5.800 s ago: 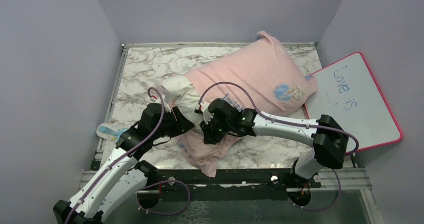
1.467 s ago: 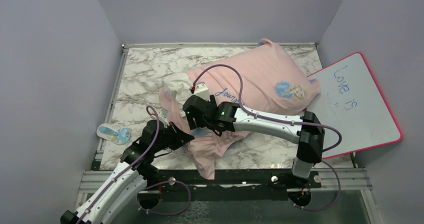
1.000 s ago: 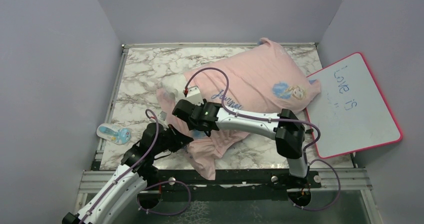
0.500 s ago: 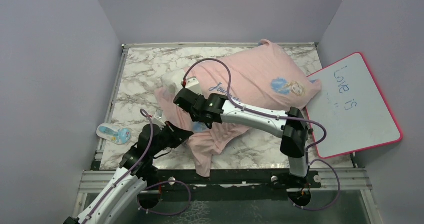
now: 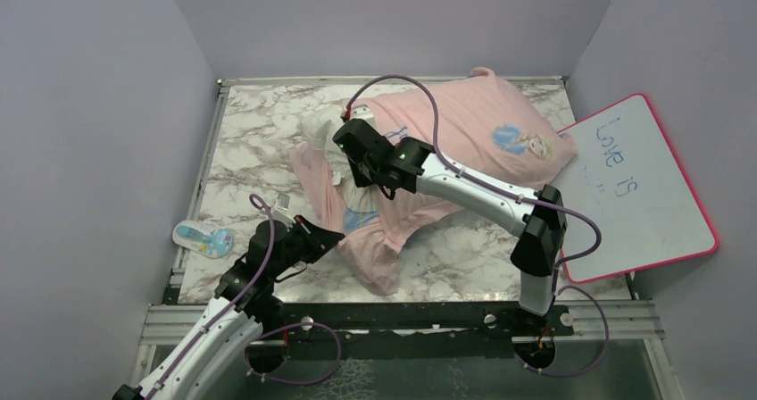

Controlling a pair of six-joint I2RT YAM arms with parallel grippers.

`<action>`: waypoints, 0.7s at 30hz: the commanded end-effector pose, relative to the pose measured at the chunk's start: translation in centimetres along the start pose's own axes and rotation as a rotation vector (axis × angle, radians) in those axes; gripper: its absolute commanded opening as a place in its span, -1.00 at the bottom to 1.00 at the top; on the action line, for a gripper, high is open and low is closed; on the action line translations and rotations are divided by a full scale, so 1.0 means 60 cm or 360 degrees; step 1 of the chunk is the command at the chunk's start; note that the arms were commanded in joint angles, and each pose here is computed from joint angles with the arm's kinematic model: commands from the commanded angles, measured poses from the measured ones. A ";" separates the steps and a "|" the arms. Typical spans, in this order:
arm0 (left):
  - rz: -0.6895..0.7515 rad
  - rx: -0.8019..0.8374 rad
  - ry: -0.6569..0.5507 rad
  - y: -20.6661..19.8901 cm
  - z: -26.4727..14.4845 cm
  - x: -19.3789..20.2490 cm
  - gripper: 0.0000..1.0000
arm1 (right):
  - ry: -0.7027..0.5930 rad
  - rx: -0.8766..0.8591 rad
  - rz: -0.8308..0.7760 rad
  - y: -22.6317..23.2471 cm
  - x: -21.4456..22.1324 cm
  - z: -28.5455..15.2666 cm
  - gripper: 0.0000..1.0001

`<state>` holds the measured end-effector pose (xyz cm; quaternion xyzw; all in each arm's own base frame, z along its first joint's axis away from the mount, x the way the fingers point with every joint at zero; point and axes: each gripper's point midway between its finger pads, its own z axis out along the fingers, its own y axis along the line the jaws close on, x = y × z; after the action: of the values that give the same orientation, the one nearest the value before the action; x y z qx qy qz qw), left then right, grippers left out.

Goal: Remove the pillowcase from the pillow
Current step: Remove the pillow from the pillowcase.

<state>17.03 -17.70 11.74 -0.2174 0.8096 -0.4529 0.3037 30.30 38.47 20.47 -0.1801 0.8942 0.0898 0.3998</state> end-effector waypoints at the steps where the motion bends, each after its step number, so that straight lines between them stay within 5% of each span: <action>1: -0.0068 -0.0318 0.0230 0.088 -0.016 0.059 -1.00 | -0.0587 0.0106 0.0270 -0.071 -0.218 -0.062 -0.99; 8: -0.0104 -0.0447 0.0246 0.125 -0.010 0.068 -1.00 | -0.0710 -0.0103 0.0276 -0.033 -0.298 -0.114 -0.99; 21: -0.0021 -0.0622 0.0274 0.184 0.003 0.084 -1.00 | -0.0654 -0.0448 0.0268 0.034 -0.316 -0.134 -0.99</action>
<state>18.08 -17.92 9.31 -0.2436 0.8220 -0.4246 0.2909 31.17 41.23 24.73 -0.2191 0.8914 0.1496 0.3674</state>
